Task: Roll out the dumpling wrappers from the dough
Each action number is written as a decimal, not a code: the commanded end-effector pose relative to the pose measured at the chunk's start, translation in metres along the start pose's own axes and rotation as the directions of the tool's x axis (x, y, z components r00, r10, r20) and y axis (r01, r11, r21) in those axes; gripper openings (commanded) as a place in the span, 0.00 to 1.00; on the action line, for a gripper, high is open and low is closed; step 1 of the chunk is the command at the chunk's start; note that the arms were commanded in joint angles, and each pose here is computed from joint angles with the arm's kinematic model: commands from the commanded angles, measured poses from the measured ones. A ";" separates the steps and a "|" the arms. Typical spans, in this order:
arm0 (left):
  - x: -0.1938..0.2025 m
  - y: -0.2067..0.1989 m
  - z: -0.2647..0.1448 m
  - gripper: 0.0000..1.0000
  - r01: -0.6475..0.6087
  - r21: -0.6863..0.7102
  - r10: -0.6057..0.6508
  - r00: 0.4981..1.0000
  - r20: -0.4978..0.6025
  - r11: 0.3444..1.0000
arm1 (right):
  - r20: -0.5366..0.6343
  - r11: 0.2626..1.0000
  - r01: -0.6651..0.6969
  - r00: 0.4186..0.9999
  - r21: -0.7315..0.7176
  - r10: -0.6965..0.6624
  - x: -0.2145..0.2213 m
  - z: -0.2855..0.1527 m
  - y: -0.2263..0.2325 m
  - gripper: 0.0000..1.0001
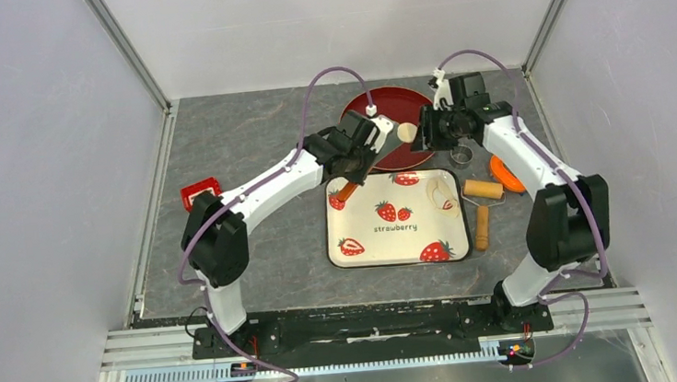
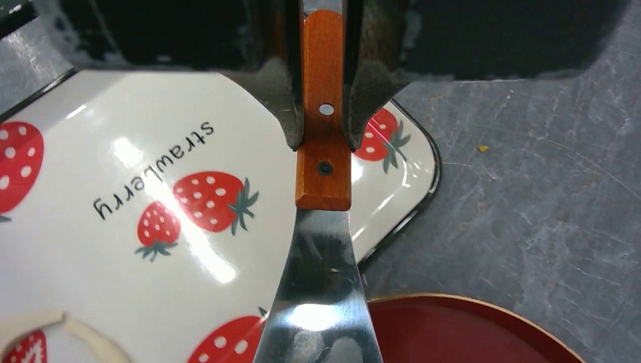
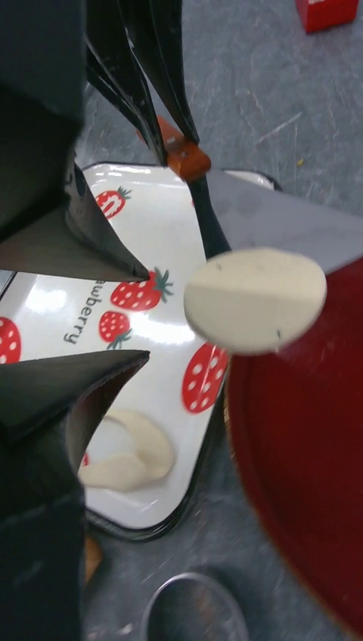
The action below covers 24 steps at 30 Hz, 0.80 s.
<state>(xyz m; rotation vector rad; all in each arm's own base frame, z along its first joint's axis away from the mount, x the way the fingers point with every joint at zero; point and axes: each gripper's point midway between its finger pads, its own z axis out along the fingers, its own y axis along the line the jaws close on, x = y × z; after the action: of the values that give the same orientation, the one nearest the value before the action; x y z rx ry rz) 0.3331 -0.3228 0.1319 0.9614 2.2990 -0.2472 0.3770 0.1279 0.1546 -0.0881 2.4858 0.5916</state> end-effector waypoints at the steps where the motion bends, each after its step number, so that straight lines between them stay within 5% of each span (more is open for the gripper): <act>1: -0.032 0.017 0.005 0.02 0.066 -0.018 -0.065 0.996 0.054 0.998 | 0.073 0.989 0.013 0.997 -0.145 -0.002 -0.042 0.011 0.043 0.36; 15: -0.059 0.048 0.044 0.02 0.116 -0.078 -0.113 0.993 0.041 0.990 | 0.119 0.972 -0.040 0.990 -0.231 0.069 -0.103 0.088 0.072 0.00; 24: -0.066 0.061 0.062 0.02 0.158 -0.123 -0.153 0.987 0.050 0.980 | 0.124 0.999 -0.034 0.992 -0.020 0.037 -0.105 0.141 0.048 0.00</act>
<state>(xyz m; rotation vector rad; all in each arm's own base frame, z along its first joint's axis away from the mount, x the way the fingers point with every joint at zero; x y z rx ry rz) 0.4189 -0.3351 0.1089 0.8339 2.3661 -0.1669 0.5094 0.2285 0.1199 -0.0332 2.4082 0.7473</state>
